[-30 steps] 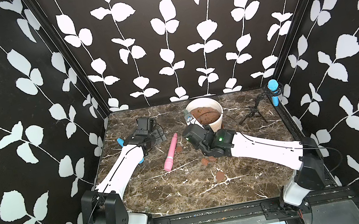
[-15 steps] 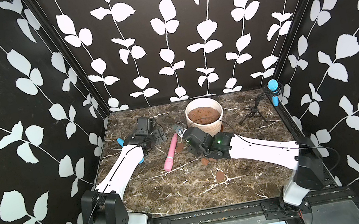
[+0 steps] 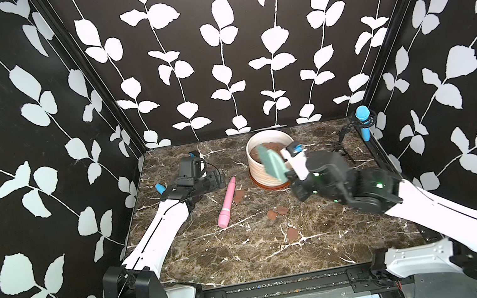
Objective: Scrub the dried mud off the ceramic pot
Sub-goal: Brush off the soil from the pot, then place the brush at the center of the board.
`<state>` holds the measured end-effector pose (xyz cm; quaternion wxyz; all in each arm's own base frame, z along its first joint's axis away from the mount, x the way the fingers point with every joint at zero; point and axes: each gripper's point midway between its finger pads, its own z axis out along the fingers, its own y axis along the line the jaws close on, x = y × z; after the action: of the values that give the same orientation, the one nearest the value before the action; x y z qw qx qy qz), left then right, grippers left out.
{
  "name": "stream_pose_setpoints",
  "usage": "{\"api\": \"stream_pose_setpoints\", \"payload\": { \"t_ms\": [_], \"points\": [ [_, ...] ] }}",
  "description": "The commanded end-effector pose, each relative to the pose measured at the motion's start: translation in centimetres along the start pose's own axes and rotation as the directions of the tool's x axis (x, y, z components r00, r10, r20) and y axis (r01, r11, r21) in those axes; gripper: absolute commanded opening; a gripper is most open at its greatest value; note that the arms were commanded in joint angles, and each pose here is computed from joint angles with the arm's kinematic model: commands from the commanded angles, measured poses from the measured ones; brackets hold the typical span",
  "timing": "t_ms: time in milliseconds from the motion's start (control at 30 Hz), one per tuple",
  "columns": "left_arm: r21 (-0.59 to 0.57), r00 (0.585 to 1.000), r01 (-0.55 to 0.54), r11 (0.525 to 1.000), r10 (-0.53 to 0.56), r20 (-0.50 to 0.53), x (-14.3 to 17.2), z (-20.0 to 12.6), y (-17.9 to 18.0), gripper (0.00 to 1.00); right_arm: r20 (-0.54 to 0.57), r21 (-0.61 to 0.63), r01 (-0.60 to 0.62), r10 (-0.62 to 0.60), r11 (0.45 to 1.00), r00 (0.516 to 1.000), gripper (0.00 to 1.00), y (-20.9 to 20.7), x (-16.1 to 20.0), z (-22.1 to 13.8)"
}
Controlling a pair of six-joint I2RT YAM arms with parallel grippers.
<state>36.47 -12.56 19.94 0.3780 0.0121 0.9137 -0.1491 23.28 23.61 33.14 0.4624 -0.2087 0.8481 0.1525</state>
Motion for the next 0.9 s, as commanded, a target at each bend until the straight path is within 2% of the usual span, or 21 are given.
{"api": "stream_pose_setpoints", "payload": {
  "t_ms": [0, 133, 300, 500, 600, 633, 700, 767, 833, 867],
  "points": [
    [0.048, 0.998, -0.052, 0.998, 0.05, 0.038, -0.6, -0.6, -0.6, 0.98, -0.107, 0.151, -0.22, 0.237, 0.964, 0.966, 0.0, -4.4, 5.2, -1.4],
    [0.062, 0.997, -0.072, 0.995, 0.071, 0.03, -0.3, -0.3, -0.9, 0.98, -0.118, 0.214, -0.422, 0.453, 0.881, 0.884, 0.0, -7.2, 10.3, -3.6],
    [0.097, 0.996, -0.089, 0.991, 0.087, 0.028, -0.3, -0.1, -1.4, 0.98, -0.231, 0.199, -0.554, 0.588, 0.808, 0.775, 0.0, -7.3, 15.8, -2.0],
    [0.086, 0.992, -0.125, 0.988, 0.123, 0.036, -0.3, -0.3, -1.2, 0.98, -0.265, 0.165, -0.75, 0.762, 0.64, 0.591, 0.0, -8.0, 18.0, 2.4],
    [0.064, 0.99, -0.139, 0.988, 0.137, 0.038, -0.2, -0.3, -0.8, 0.98, -0.294, 0.192, -0.794, 0.805, 0.577, 0.515, 0.0, -8.9, 18.9, 3.5],
    [0.061, 0.99, -0.139, 0.988, 0.137, 0.038, -0.1, -0.3, -0.8, 0.98, -0.298, 0.195, -0.796, 0.808, 0.573, 0.509, 0.0, -9.2, 19.0, 3.6],
    [0.087, 0.989, -0.143, 0.986, 0.14, 0.04, -0.2, -0.3, -1.2, 0.98, -0.299, 0.19, -0.782, 0.794, 0.593, 0.529, 0.0, -9.7, 18.6, 3.5],
    [0.177, 0.986, -0.166, 0.97, 0.159, 0.054, -0.3, -0.4, -2.8, 0.98, -0.302, 0.16, -0.735, 0.741, 0.659, 0.599, 0.0, -9.9, 17.7, 3.1],
    [0.351, 0.973, -0.231, 0.907, 0.208, 0.105, -0.7, -1.2, -6.1, 0.98, -0.302, 0.18, -0.648, 0.669, 0.74, 0.679, 0.0, -10.7, 16.8, 2.0],
    [0.464, 0.962, -0.273, 0.843, 0.226, 0.155, -1.3, -2.0, -8.5, 0.98, -0.295, 0.228, -0.584, 0.627, 0.779, 0.721, 0.0, -11.7, 16.5, 1.2]
  ]
}}
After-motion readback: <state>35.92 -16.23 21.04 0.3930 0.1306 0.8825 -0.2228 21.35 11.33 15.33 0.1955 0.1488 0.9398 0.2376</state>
